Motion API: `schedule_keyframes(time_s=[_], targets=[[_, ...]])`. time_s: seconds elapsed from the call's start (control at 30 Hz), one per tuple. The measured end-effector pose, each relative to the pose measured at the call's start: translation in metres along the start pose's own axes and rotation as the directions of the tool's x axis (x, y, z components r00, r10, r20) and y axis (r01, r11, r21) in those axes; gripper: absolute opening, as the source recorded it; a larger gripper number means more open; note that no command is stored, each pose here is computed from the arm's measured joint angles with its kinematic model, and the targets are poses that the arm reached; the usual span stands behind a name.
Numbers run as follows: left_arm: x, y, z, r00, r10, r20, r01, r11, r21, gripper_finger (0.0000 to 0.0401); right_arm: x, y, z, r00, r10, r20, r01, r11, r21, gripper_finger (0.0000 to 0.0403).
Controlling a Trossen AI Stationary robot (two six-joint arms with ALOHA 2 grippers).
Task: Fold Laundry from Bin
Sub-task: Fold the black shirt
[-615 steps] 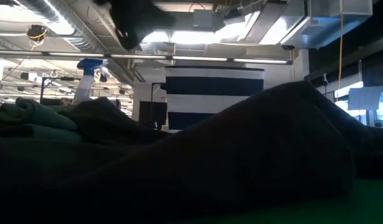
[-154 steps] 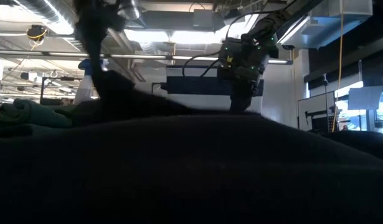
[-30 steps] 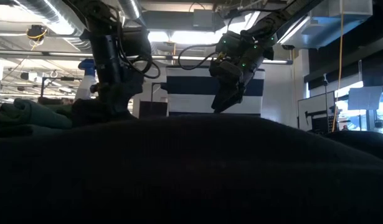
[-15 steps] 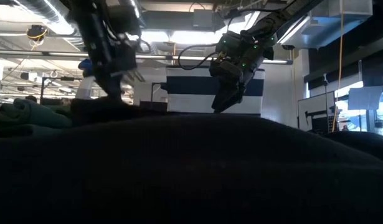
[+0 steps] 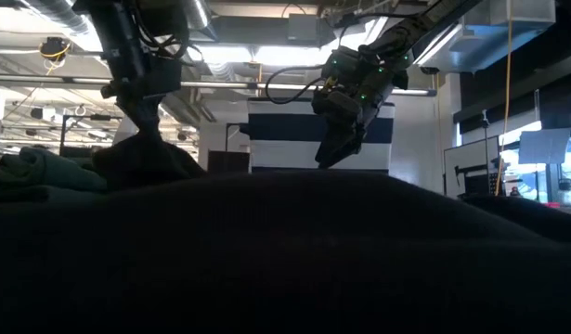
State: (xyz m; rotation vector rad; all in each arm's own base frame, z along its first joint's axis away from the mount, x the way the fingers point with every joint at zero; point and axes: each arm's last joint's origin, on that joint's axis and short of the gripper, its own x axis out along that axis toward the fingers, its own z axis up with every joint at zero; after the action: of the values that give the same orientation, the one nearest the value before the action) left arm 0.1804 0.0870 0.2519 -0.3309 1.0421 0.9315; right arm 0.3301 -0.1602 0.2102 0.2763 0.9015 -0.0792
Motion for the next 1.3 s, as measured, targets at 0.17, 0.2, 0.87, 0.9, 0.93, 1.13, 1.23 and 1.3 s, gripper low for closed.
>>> schedule_keyframes(time_s=[0.17, 0.2, 0.87, 0.9, 0.93, 1.13, 1.23, 1.3], targets=[[0.000, 0.005, -0.006, 0.997, 0.050, -0.059, -0.048, 0.998, 0.029, 0.0063, 0.000, 0.000, 0.000, 1.000, 0.000, 0.000, 0.000, 1.000, 0.000, 0.0223], [0.001, 0.008, -0.007, 0.995, 0.073, -0.074, -0.071, 0.997, 0.018, 0.0064, 0.000, 0.000, 0.000, 1.000, 0.000, 0.000, 0.000, 1.000, 0.000, 0.0223], [0.002, 0.025, -0.015, 0.966, 0.177, -0.190, -0.184, 0.983, -0.021, 0.0079, 0.000, 0.000, 0.000, 1.000, -0.010, -0.003, 0.010, 1.000, 0.000, 0.0223], [0.002, 0.025, -0.016, 0.967, 0.164, -0.196, -0.172, 0.985, -0.024, 0.0092, 0.000, 0.000, 0.000, 1.000, -0.010, -0.002, 0.010, 1.000, 0.000, 0.0223], [0.002, 0.024, -0.016, 0.967, 0.153, -0.202, -0.162, 0.986, -0.032, 0.0105, 0.000, 0.000, 0.000, 1.000, -0.010, -0.002, 0.010, 1.000, 0.000, 0.0223], [-0.009, 0.025, -0.013, 0.979, 0.057, -0.196, -0.074, 0.994, -0.079, 0.0174, 0.000, 0.000, 0.000, 1.000, -0.010, -0.002, 0.010, 1.000, 0.001, 0.0223], [-0.026, 0.027, -0.003, 0.991, 0.023, -0.134, -0.037, 0.994, -0.103, 0.0192, -0.003, 0.000, 0.001, 1.000, -0.010, -0.014, 0.010, 1.000, 0.004, 0.0223], [-0.042, 0.029, 0.005, 0.998, 0.000, -0.067, -0.008, 0.993, -0.118, 0.0198, -0.009, 0.002, 0.004, 1.000, -0.015, -0.009, 0.015, 1.000, -0.018, 0.0223]])
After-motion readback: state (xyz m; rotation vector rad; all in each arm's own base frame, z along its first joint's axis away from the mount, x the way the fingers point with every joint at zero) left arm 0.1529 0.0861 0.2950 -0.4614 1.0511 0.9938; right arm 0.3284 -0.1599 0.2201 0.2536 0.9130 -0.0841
